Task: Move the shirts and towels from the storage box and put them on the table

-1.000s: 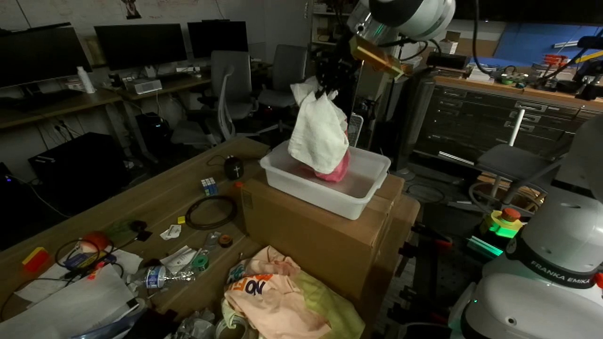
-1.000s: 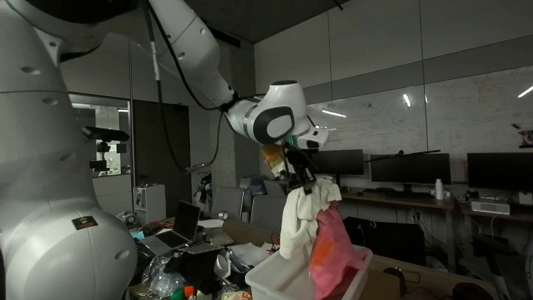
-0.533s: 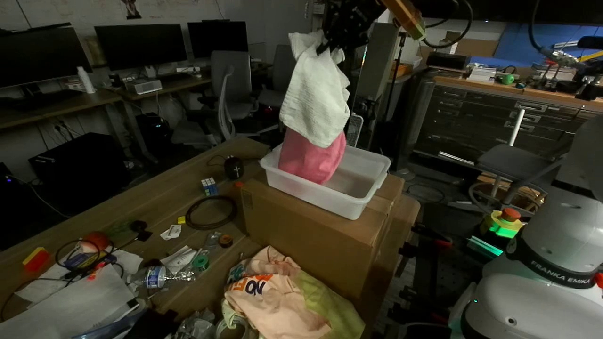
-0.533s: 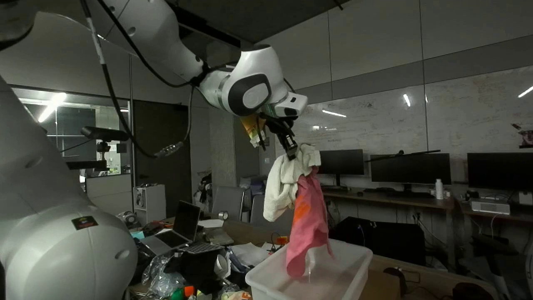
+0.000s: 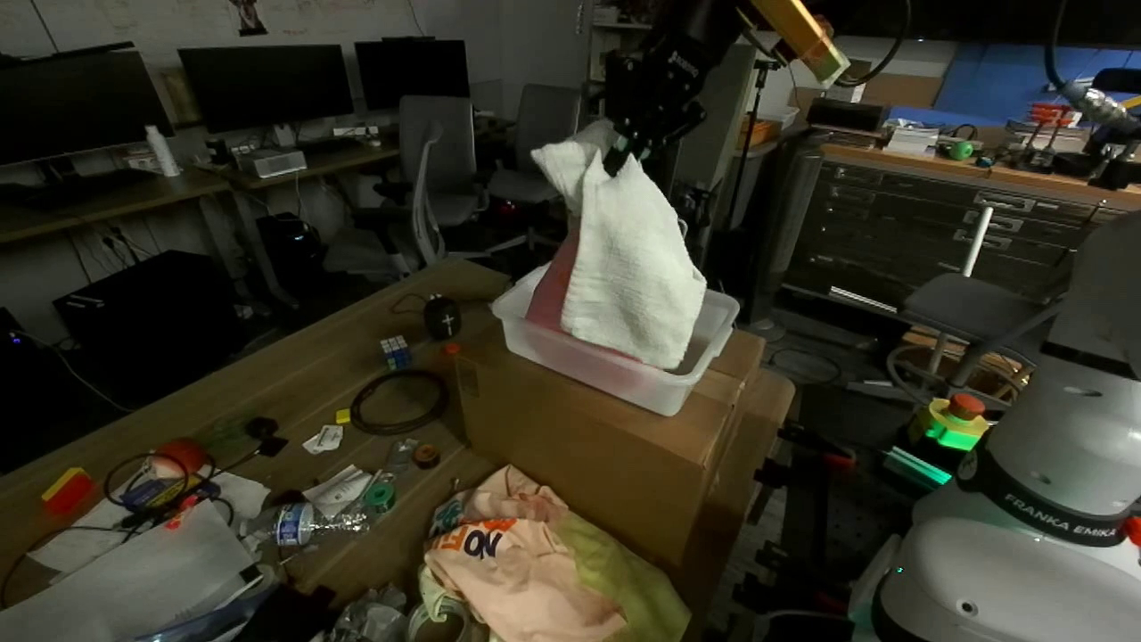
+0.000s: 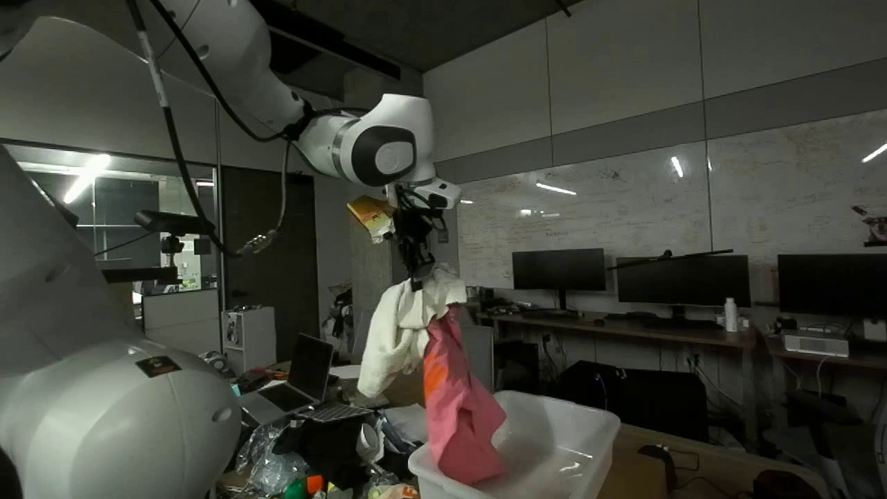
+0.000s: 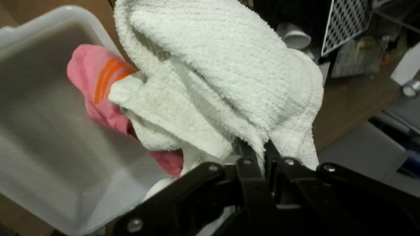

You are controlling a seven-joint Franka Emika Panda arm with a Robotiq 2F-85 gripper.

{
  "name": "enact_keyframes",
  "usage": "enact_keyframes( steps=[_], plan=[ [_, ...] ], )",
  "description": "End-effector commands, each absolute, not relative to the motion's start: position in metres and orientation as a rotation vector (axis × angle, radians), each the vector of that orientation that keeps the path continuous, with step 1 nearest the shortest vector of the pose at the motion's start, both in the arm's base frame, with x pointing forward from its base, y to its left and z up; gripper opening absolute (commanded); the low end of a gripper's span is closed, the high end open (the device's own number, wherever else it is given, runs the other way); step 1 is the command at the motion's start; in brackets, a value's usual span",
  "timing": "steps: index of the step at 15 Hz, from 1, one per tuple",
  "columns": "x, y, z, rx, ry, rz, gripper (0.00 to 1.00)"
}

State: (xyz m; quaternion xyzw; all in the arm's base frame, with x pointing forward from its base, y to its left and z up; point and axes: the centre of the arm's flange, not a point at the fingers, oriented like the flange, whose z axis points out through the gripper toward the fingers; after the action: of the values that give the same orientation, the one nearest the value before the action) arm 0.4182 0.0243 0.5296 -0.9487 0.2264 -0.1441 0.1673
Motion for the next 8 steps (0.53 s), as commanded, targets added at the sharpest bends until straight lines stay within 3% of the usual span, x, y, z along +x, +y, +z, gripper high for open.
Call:
enact_keyframes(
  steps=[1,8],
  plan=[
    [0.415,0.070,0.531,-2.764,0.417,-0.232,0.03],
    [0.413,0.151,0.537,-2.712,-0.046,0.030,0.03]
  ],
)
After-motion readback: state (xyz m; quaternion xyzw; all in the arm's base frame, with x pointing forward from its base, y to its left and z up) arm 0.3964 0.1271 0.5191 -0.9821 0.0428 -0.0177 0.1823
